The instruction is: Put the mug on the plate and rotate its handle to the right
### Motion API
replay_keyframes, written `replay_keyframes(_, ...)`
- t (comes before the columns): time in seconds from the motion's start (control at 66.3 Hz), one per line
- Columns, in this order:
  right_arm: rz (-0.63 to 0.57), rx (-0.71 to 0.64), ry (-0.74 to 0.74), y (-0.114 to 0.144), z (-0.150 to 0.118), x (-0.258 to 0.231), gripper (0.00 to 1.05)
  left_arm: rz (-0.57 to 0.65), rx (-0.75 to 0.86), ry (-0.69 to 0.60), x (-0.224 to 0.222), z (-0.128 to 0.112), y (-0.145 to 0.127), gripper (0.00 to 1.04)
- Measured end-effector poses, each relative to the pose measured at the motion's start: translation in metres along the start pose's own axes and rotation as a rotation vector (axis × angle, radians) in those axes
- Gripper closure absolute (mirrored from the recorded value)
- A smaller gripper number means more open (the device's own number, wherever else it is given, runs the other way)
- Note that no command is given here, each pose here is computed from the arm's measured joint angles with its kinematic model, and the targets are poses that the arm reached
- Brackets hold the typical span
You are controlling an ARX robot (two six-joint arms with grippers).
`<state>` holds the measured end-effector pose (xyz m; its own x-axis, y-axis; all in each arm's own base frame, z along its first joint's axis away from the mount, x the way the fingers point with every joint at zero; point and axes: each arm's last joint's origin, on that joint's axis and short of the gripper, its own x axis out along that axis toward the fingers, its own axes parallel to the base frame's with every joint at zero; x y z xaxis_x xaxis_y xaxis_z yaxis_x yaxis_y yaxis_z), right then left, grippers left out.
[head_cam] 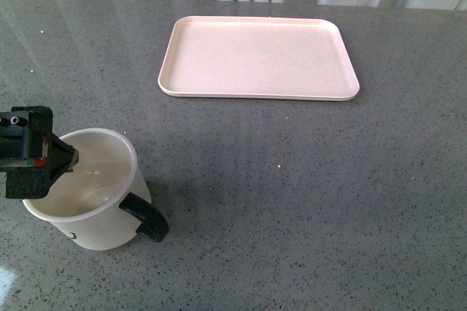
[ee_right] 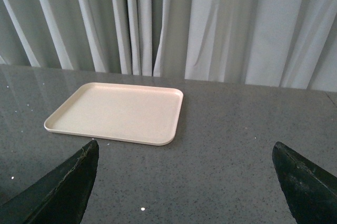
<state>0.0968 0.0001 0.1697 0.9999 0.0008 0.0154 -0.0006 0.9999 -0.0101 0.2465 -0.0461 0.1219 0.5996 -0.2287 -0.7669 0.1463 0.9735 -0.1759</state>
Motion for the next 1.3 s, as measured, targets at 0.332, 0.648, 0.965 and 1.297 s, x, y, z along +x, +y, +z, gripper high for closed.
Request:
replay_keyframes(0.332, 0.0, 0.0, 0.0, 0.0, 0.0, 0.0, 0.09, -0.015, 0.033, 0.03, 0.01, -0.002, -0.007, 0.28)
replay_keyframes(0.648, 0.0, 0.0, 0.0, 0.0, 0.0, 0.0, 0.09, -0.01, 0.054, 0.047, 0.012, 0.0, -0.013, 0.85)
replay_keyframes(0.965, 0.0, 0.0, 0.0, 0.0, 0.0, 0.0, 0.09, -0.035, 0.092, 0.021, -0.001, 0.025, -0.031, 1.03)
replay_keyframes(1.297, 0.0, 0.0, 0.0, 0.0, 0.0, 0.0, 0.09, -0.074, 0.189, -0.012, 0.012, 0.086, -0.054, 1.03)
